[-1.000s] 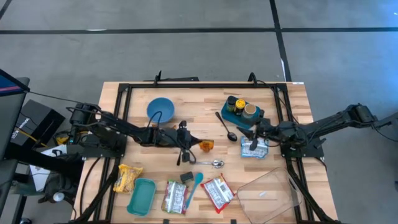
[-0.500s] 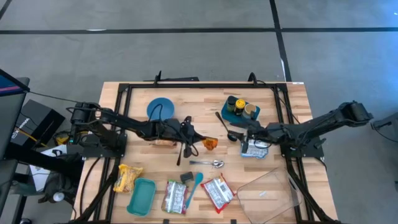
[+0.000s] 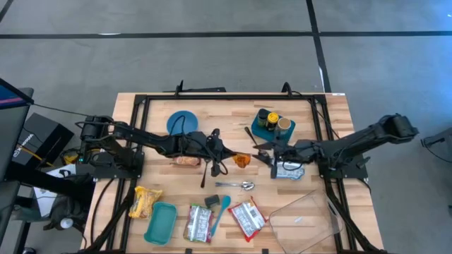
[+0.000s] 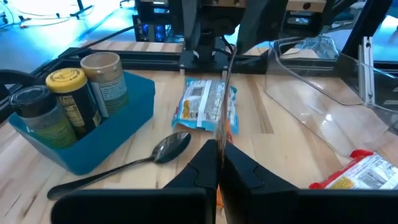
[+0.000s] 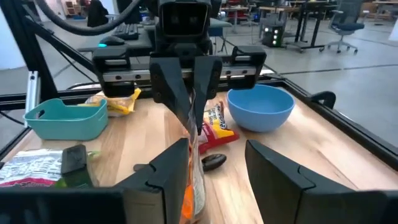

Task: Pick & Place Food Item
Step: Put the orange seasoning bag into the blue bin

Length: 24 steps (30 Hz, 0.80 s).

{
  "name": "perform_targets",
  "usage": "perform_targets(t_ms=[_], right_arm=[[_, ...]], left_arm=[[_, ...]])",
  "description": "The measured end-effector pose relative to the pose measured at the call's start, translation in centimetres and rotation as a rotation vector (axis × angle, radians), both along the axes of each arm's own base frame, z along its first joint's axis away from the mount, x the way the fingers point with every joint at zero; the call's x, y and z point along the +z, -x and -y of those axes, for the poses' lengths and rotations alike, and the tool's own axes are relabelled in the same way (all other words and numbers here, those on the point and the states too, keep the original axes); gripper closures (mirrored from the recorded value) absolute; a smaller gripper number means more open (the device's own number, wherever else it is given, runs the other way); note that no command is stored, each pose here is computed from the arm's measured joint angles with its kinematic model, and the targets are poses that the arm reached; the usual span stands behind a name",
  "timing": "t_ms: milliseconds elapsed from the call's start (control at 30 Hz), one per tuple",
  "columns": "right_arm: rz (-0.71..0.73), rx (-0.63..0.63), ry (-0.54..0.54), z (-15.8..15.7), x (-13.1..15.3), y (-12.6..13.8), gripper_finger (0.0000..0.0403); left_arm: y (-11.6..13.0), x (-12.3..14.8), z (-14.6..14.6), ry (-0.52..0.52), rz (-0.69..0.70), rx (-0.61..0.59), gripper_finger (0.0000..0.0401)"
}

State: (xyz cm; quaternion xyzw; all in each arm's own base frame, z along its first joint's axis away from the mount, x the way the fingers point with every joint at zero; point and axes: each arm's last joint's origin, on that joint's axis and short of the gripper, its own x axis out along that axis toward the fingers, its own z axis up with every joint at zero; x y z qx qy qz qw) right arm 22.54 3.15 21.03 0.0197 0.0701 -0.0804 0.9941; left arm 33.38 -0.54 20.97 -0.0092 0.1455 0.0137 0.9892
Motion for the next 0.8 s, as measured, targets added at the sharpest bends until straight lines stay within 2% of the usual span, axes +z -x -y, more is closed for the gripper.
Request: perform_targets(t_ms=[567,800], right_arm=[[-0.037,0.0,0.006,-0.5,0.1,-2.5,0.025],[-0.036,0.016,-0.046,-0.5,0.1,-2.5,0.0281]], left_arm=[[0.0,0.0,0.0,0.003,0.005,0.001,0.0401],[0.0,0.1,0.0,0.003,0.006,0.001,0.0401]])
